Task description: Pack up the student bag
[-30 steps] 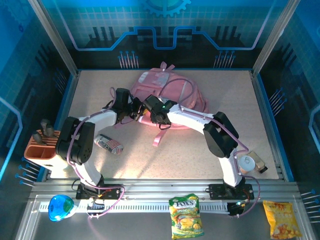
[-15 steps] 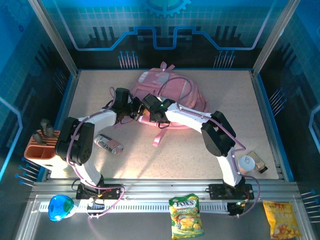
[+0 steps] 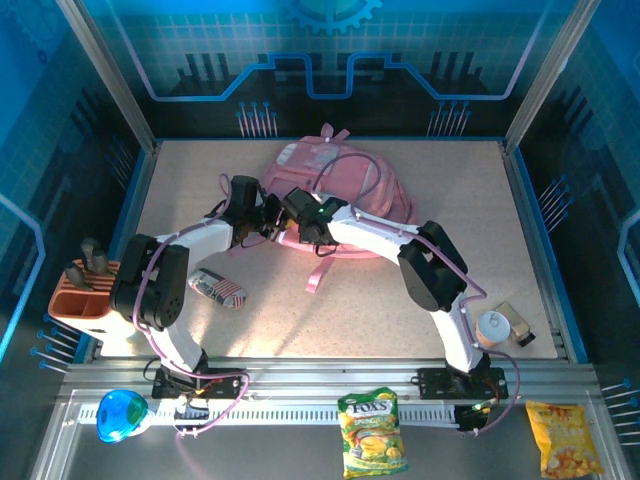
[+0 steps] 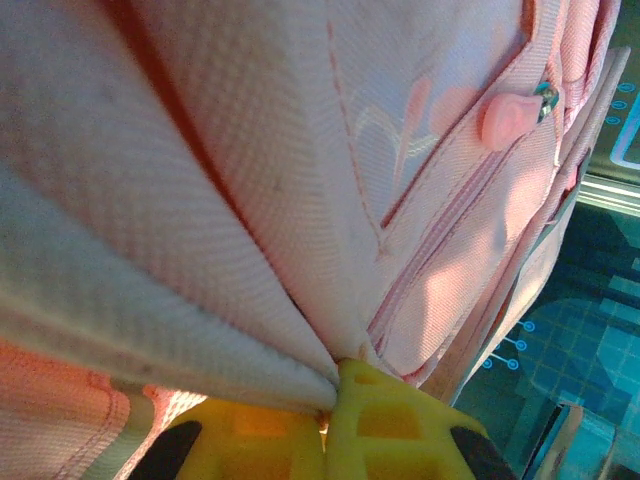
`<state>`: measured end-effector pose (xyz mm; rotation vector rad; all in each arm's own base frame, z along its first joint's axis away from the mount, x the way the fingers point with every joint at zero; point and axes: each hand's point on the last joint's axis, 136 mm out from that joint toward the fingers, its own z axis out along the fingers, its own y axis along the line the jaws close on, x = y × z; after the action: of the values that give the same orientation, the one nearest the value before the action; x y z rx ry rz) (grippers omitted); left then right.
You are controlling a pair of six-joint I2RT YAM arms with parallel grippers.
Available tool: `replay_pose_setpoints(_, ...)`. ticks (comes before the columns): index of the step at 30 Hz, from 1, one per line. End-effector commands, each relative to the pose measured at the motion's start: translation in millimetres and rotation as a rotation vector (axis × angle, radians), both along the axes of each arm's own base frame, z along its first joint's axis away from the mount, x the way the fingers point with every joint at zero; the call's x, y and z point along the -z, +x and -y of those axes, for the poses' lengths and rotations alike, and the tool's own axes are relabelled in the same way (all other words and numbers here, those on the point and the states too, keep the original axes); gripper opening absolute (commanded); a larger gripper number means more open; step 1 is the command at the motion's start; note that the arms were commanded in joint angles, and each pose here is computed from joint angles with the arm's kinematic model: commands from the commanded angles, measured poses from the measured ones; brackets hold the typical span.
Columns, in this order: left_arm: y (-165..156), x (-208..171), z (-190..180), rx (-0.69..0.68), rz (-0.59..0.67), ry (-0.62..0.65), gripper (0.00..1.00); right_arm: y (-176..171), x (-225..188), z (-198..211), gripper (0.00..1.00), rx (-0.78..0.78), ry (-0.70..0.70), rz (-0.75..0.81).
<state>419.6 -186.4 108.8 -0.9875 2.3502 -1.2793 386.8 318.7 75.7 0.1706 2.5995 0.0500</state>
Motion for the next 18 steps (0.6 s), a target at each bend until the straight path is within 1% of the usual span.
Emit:
replay_pose_setpoints(1,-0.1,-23.1,4.4,0.02,0.054,-0.021,0.0,20.4,-8.7,9.8,0.06,0.04,-0.04,0.066)
replay_pose_setpoints(3,1.9,-21.6,1.9,0.015,0.057,-0.008,0.0,16.9,-13.5,11.1,0.03,0.032,-0.037,0.062)
replay_pose_setpoints(8,13.2,-20.0,-3.9,0.0,0.089,0.033,0.0,-9.1,-23.6,27.8,0.03,0.017,-0.038,-0.011)
replay_pose_setpoints(10,16.3,-19.3,-6.9,-0.022,0.109,0.039,0.0,-22.8,-22.8,41.9,0.03,0.018,-0.051,-0.037)
replay_pose_setpoints(14,19.5,-10.1,-16.7,-0.041,0.098,0.078,0.0,-47.9,-15.5,75.4,0.03,0.047,-0.08,-0.097)
replay_pose_setpoints(18,23.3,-7.2,-22.6,-0.048,0.099,0.091,0.0,-61.3,-7.1,110.3,0.03,0.088,-0.116,-0.123)
